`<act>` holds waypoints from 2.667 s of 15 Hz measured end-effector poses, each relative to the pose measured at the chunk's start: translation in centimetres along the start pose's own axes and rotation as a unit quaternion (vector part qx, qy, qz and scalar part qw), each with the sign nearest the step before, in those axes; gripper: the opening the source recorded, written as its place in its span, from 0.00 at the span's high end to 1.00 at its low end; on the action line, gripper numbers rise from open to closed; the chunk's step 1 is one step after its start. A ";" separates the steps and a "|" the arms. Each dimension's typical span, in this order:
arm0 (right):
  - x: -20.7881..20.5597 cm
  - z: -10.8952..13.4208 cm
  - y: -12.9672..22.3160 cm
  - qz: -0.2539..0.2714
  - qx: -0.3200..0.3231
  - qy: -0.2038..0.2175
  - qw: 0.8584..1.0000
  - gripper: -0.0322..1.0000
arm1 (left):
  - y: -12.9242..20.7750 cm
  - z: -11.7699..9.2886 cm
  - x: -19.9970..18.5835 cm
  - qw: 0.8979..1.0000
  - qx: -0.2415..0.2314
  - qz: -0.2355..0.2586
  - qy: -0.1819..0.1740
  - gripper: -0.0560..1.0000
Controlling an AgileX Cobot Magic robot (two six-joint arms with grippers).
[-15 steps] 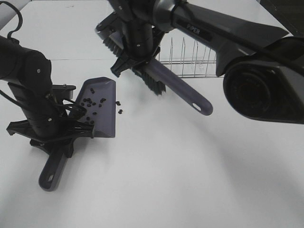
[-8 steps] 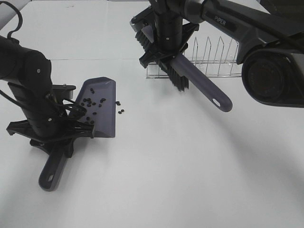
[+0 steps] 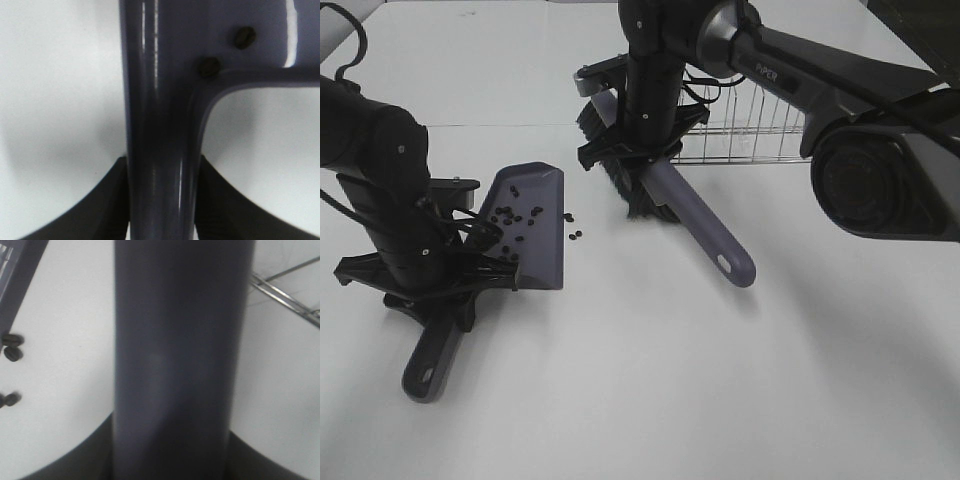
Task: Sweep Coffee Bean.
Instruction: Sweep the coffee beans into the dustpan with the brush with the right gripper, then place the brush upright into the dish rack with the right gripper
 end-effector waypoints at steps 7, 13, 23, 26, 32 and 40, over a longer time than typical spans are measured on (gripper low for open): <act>1.3 5.8 1.1 0.017 -0.015 -0.051 0.998 0.69 | 0.0 0.0 0.0 1.000 0.001 0.000 0.000 0.62; 0.7 10.1 1.1 0.004 0.004 -0.133 0.991 0.69 | 0.0 0.0 0.0 1.000 0.001 0.000 0.000 0.62; -2.4 10.7 -0.3 -0.039 0.033 -0.154 0.987 0.69 | 0.0 0.0 0.0 1.000 -0.001 0.000 0.001 0.62; -4.3 9.7 -0.5 -0.047 0.016 -0.121 0.991 0.69 | 0.0 0.0 0.0 1.000 -0.001 0.000 0.001 0.62; -9.3 6.4 -1.4 -0.091 -0.020 -0.010 0.996 0.69 | 0.0 0.0 0.0 1.000 -0.001 0.000 0.001 0.62; -17.5 -3.5 -2.0 -0.151 0.050 0.046 0.986 0.69 | 0.0 0.0 0.0 1.000 -0.001 0.000 0.001 0.62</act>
Point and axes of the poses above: a point on each arm's last joint axis where the gripper is mounted, x pointing out along that axis toward the gripper, z along the wrist's bending axis when the last joint is at zero, y = z × x, the point moved 4 cm from there along x, pointing out along that axis toward the gripper, and after that the axes turned 5 degrees about x, right-handed, at the moved point
